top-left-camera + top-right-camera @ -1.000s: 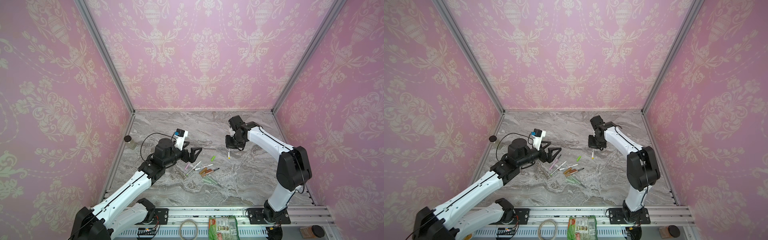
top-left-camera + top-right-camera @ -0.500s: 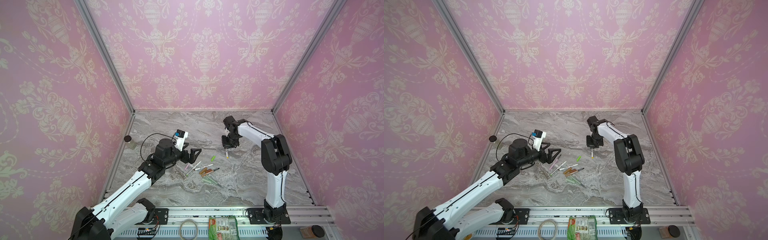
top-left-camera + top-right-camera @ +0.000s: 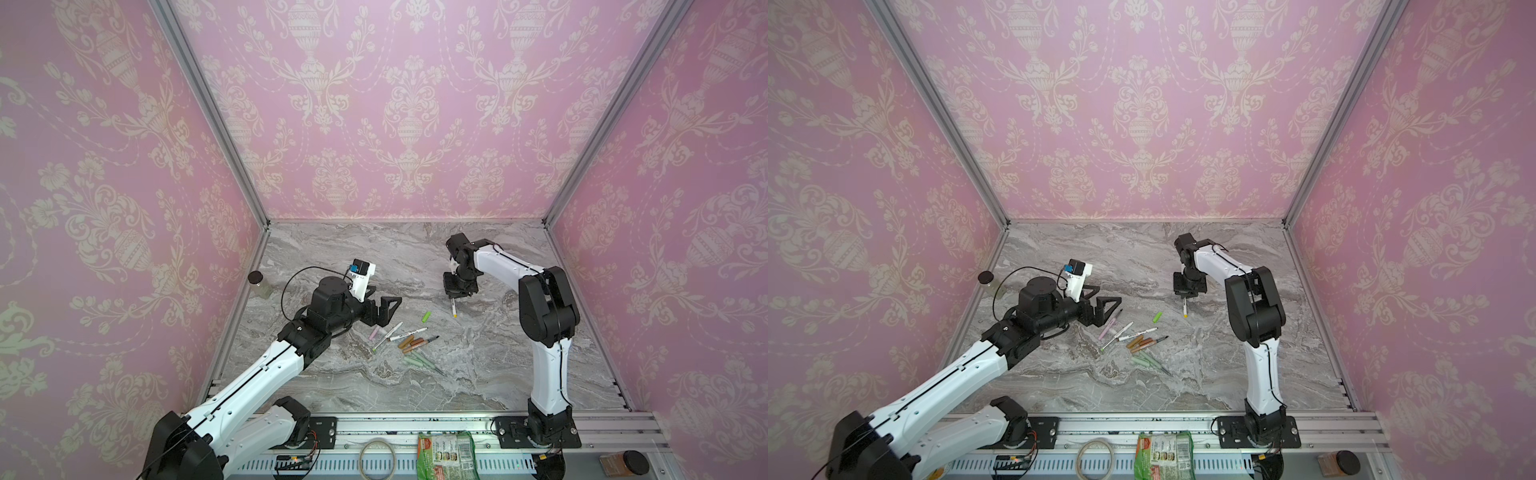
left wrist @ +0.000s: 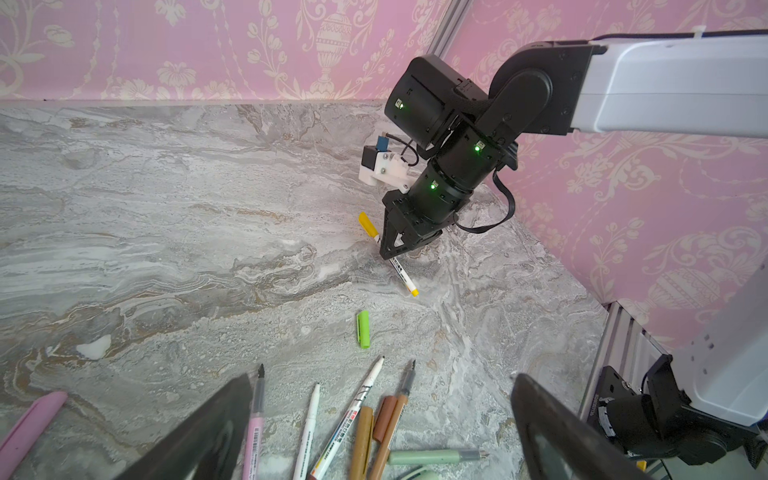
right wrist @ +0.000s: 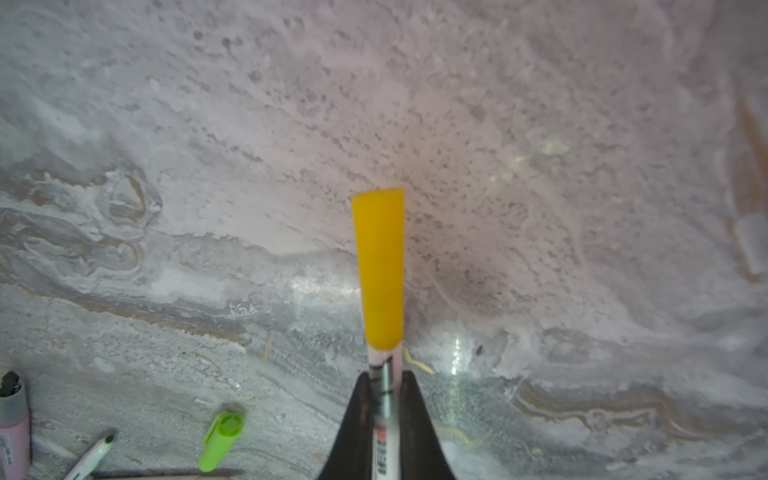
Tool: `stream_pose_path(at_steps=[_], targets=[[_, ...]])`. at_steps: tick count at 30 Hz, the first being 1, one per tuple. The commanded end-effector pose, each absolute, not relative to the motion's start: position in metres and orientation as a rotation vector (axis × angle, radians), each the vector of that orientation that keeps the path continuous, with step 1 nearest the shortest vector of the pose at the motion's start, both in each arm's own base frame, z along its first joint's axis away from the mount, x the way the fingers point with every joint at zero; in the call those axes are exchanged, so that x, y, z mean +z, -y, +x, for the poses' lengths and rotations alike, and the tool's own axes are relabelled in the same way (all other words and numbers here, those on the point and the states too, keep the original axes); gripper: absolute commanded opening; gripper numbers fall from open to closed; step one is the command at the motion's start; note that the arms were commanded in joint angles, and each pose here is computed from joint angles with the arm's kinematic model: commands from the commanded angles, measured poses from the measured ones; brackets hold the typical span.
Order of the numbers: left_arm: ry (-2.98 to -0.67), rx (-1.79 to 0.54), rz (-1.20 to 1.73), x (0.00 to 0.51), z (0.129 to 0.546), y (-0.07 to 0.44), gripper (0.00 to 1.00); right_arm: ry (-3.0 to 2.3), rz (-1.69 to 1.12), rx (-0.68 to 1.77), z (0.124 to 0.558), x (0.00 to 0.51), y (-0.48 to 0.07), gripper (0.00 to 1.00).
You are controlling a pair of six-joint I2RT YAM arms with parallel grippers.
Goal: Insert the pens into the pen caps
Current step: 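Lower the capped marker onto the table and open the right gripper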
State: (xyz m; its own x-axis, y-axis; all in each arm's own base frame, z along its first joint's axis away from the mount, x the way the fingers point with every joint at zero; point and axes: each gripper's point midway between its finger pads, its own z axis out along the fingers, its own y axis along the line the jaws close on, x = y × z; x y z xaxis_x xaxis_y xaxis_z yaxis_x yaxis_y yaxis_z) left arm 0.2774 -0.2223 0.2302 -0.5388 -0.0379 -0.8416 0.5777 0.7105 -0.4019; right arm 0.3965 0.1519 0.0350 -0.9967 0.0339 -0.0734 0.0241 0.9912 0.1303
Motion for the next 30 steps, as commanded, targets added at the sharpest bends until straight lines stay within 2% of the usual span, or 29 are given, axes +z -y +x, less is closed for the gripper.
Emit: stream_pose_path(at_steps=[1,19,23,30], targets=[[-1.991,-0.808,0.409,0.234,0.282,0.218,0.99,-3.069,0.04,0.171,0.398,0.026,-0.146,0.08],[-1.988,-0.818,0.405,0.238,0.279,0.217,0.99,-3.068,0.08,0.172,0.398,0.019,-0.145,0.19],[-1.951,-0.827,0.405,0.256,0.281,0.219,0.99,-3.07,0.074,0.165,0.398,0.018,-0.145,0.22],[-1.947,-0.817,0.395,0.263,0.285,0.218,0.99,-3.023,0.072,0.212,0.402,0.041,-0.149,0.28]])
